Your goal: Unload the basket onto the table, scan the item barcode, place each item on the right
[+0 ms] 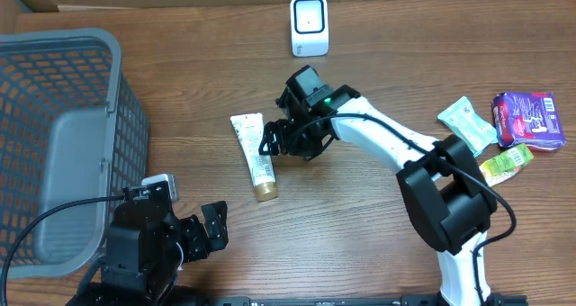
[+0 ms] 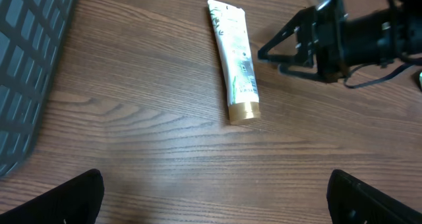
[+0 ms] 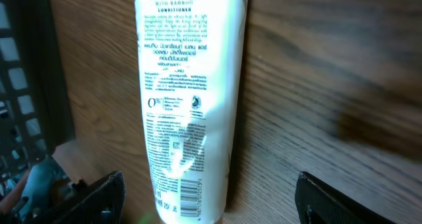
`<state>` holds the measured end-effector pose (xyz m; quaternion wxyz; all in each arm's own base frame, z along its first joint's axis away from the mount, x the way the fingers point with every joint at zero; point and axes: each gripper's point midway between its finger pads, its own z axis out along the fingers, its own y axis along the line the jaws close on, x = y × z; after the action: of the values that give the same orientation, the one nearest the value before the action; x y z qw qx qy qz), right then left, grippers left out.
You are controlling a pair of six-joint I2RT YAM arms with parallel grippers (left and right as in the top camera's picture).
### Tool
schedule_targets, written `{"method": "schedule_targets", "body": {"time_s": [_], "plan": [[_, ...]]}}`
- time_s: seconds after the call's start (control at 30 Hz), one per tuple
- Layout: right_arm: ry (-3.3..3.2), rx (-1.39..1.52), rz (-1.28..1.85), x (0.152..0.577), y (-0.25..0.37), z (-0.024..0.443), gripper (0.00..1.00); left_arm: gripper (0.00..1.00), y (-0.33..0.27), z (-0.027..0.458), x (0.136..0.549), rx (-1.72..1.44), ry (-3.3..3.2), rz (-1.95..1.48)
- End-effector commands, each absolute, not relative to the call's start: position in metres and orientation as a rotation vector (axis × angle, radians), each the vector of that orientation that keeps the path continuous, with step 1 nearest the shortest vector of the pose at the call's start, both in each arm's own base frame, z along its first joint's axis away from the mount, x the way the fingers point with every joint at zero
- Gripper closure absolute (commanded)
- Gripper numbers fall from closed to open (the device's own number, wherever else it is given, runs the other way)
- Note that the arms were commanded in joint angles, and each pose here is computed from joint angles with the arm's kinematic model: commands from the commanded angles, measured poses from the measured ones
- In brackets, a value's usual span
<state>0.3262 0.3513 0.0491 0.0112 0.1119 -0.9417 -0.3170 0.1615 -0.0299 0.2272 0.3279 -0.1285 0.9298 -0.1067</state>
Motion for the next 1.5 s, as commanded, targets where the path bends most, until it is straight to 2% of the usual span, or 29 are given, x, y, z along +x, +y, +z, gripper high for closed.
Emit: {"method": "schedule_targets", "body": {"time_s": [0.0,0.47,0.57,0.63,0.87,1.1,1.33,1.47], "plan": [[-2.909,0.322,-0.978,0.319,0.358,0.038,0.18,0.00,-0.031,0.228,0.160,-0.337,2.426,-0.289],[-2.838,0.236,-0.885,0.290,0.376,0.007,0.32,0.00,-0.031,0.228,0.160,-0.337,2.426,-0.289],[-2.821,0.199,-0.856,0.285,0.377,-0.005,0.38,0.00,-0.031,0.228,0.160,-0.337,2.426,-0.289],[-2.815,0.180,-0.842,0.284,0.377,-0.012,0.43,0.00,-0.031,0.228,0.160,-0.337,2.426,-0.289],[-2.824,0.159,-0.808,0.285,0.374,-0.021,0.73,0.01,-0.031,0.228,0.160,-0.336,2.426,-0.289],[-2.837,0.156,-0.738,0.294,0.348,-0.023,0.88,0.00,-0.031,0.228,0.160,-0.337,2.426,-0.290],[-3.032,0.134,-0.305,0.325,0.263,-0.012,0.86,0.00,-0.031,0.228,0.160,-0.337,2.426,-0.289],[-3.104,0.410,0.095,0.340,0.205,-0.001,0.71,0.00,-0.031,0.228,0.160,-0.337,2.426,-0.289]]}}
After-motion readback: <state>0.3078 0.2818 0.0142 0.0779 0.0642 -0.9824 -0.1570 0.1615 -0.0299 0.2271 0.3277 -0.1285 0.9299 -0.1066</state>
